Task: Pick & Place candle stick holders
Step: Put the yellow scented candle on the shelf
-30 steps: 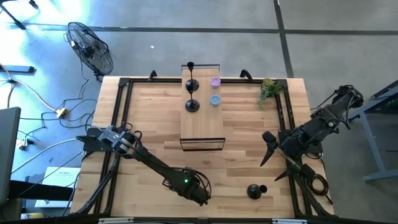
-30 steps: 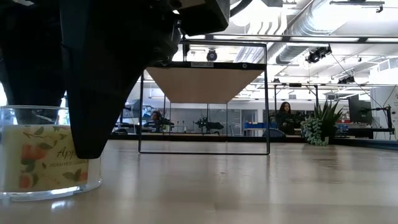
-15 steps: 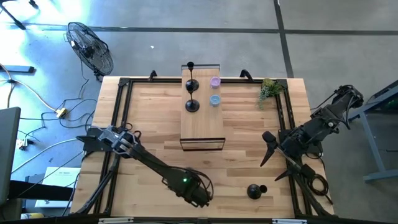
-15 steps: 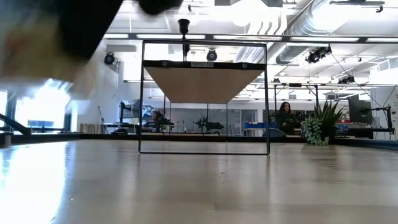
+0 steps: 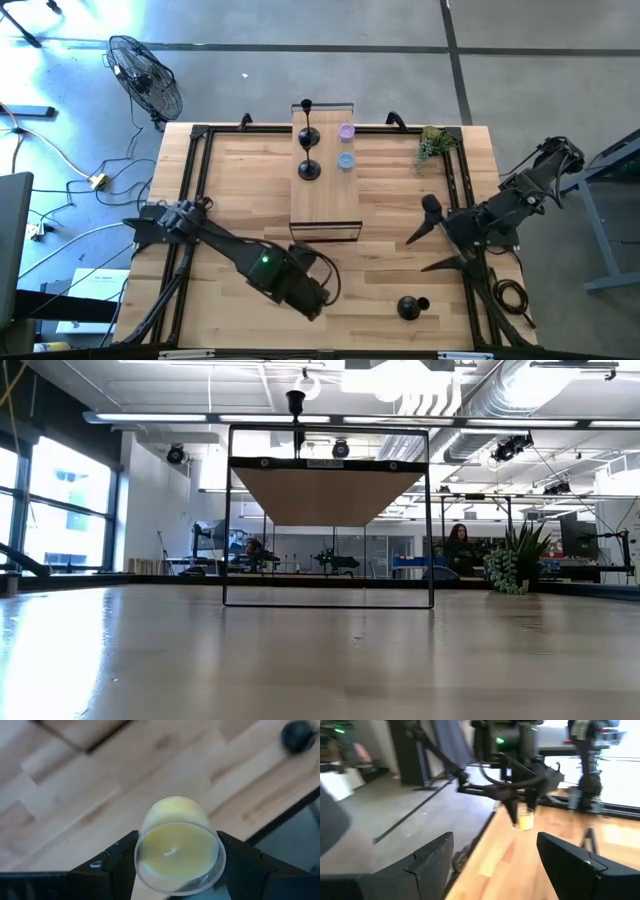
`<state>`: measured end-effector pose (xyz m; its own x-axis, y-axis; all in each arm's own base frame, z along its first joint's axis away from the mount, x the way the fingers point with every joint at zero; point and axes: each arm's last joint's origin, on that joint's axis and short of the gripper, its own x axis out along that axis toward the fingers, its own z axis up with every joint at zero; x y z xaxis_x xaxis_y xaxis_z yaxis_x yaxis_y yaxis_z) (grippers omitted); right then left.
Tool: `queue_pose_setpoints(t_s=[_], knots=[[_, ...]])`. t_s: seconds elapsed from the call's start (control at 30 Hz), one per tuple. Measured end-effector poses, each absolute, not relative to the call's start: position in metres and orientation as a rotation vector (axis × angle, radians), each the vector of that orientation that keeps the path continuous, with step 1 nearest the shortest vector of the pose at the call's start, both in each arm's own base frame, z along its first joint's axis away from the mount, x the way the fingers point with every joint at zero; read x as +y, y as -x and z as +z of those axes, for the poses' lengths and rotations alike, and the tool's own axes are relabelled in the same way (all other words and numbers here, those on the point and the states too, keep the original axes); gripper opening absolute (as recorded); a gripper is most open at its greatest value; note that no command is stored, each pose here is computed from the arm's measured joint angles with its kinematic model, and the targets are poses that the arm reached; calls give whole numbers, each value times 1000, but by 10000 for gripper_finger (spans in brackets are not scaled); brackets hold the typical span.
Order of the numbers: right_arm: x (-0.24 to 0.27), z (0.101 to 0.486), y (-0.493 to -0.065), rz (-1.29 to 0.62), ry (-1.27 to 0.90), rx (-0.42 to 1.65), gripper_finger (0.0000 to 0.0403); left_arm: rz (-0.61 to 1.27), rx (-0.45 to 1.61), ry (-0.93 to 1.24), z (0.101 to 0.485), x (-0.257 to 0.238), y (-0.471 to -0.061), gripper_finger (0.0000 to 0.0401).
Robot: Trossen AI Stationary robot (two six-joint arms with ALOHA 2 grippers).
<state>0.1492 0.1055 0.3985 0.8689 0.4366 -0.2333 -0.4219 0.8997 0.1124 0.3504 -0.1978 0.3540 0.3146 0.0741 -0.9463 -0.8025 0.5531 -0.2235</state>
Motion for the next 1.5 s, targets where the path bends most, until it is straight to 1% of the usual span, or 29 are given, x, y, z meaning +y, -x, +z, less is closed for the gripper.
queue_pose_setpoints(t_s=[0.17, 0.27, 0.47, 0.63, 0.7, 0.83, 0.9, 1.03, 1.17, 1.27, 1.33, 1.4, 1.5], knots=[[112, 391, -162, 384, -57, 292, 281, 669, 997, 753, 372, -181, -346, 223], [118, 384, -172, 359, -39, 325, 281, 659, 988, 698, 372, -171, -351, 223], [124, 369, -192, 322, -12, 389, 281, 599, 1036, 605, 372, -158, -358, 223], [123, 358, -208, 220, -3, 428, 281, 542, 1005, 566, 377, -153, -362, 223], [121, 356, -214, 224, -78, 441, 281, 505, 968, 541, 383, -152, -362, 223], [114, 363, -224, 313, -334, 432, 281, 458, 890, 462, 395, -151, -359, 223], [108, 365, -226, 333, -422, 441, 281, 441, 848, 416, 400, -151, -358, 223], [98, 368, -231, 371, -506, 438, 281, 432, 737, 330, 414, -148, -355, 223], [92, 370, -237, 396, -535, 418, 281, 397, 731, 232, 421, -145, -352, 223], [84, 377, -238, 453, -406, 336, 281, 336, 757, 168, 424, -144, -349, 223], [78, 384, -235, 428, -278, 277, 281, 282, 779, 170, 428, -143, -345, 223], [74, 389, -235, 356, -140, 228, 281, 237, 792, 183, 432, -140, -342, 223], [70, 386, -239, 188, 17, 220, 281, 197, 807, 213, 437, -131, -340, 223]])
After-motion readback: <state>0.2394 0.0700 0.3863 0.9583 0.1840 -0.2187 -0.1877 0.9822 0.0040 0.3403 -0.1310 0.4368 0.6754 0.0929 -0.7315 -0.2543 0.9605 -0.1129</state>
